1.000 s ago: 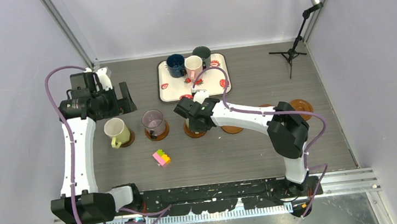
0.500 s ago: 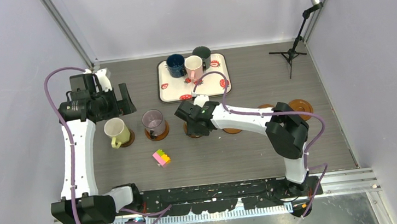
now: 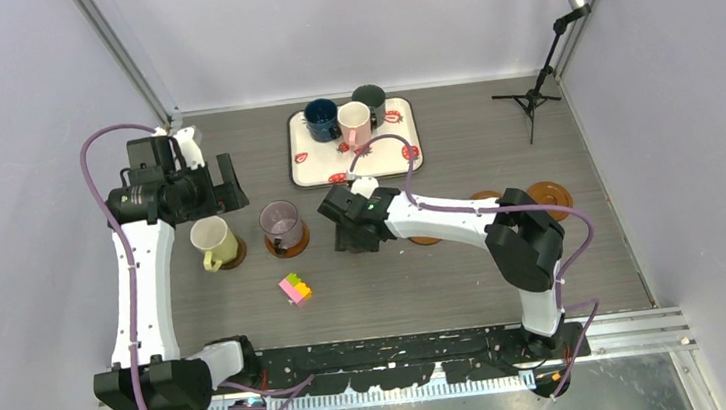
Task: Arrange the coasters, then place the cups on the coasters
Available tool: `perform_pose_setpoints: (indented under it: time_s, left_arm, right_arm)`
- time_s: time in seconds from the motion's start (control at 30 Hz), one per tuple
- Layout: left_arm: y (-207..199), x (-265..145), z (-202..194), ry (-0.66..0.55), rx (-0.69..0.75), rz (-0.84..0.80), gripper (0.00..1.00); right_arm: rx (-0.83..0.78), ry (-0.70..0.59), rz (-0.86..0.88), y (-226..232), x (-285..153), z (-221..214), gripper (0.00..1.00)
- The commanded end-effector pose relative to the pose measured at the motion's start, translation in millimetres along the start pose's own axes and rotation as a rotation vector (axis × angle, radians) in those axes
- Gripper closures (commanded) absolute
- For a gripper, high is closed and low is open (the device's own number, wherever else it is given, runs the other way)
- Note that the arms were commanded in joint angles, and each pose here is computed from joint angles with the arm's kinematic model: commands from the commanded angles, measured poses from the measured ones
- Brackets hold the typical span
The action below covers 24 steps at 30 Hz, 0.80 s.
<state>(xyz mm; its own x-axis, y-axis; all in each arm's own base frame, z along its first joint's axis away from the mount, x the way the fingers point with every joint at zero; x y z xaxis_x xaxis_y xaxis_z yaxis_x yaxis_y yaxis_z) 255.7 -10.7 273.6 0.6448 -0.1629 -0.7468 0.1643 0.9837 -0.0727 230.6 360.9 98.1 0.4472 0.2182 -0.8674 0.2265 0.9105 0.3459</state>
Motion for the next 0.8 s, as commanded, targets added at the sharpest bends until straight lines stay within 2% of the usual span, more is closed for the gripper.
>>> perform_pose_setpoints:
  time_s: [0.0, 0.03, 0.17, 0.2, 0.37, 0.63, 0.7, 0.77]
  left_arm:
    - [1.0, -8.2, 0.4, -0.022, 0.02, 0.01, 0.0]
    - [1.1, -7.9, 0.3, -0.02, 0.02, 0.011, 0.0]
    - [0.1, -7.1, 0.7, -0.019, 0.031, -0.001, 0.0]
    - [-0.2, -6.7, 0.9, -0.017, 0.033, -0.005, 0.0]
    - [-3.8, -3.5, 7.9, -0.026, 0.051, -0.046, 0.0]
    - [-6.9, 9.6, 35.6, -0.037, 0.082, -0.124, 0.0]
    - [-6.6, 14.9, 41.2, -0.034, 0.081, -0.135, 0.0]
    - [-6.2, 19.4, 44.8, -0.036, 0.078, -0.141, 0.0]
  right_arm:
    - [0.015, -0.019, 0.093, 18.4, -23.4, 7.3, 0.5]
    - [0.009, -0.021, 0.096, 18.5, -24.5, 7.8, 0.49]
    - [-0.05, -0.036, 0.093, 14.9, -32.9, 15.2, 0.19]
    - [-0.062, -0.033, 0.088, 13.3, -36.2, 16.7, 0.16]
    - [-0.129, -0.01, 0.116, 13.0, -55.6, 27.9, 0.15]
    - [-0.224, 0.137, 0.267, 0.2, -90.8, 68.5, 0.14]
    - [-0.227, 0.123, 0.281, -8.5, -97.3, 87.8, 0.14]
    - [-0.213, 0.05, 0.278, -18.0, -104.1, 117.5, 0.14]
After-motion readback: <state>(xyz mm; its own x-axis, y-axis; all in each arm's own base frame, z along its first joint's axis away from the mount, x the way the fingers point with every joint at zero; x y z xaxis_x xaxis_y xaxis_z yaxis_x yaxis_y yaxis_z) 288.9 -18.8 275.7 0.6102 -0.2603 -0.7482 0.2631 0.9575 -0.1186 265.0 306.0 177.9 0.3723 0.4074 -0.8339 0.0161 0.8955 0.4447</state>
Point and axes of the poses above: each gripper's point midway between its finger pads, its own x axis out along the fingers, its own y axis along the line the jaws close on, z = x × y, the point moved 3 cm from there along -x, back along the fingers, and after that the axes turned 13 degrees about x, right-handed, at the moved point
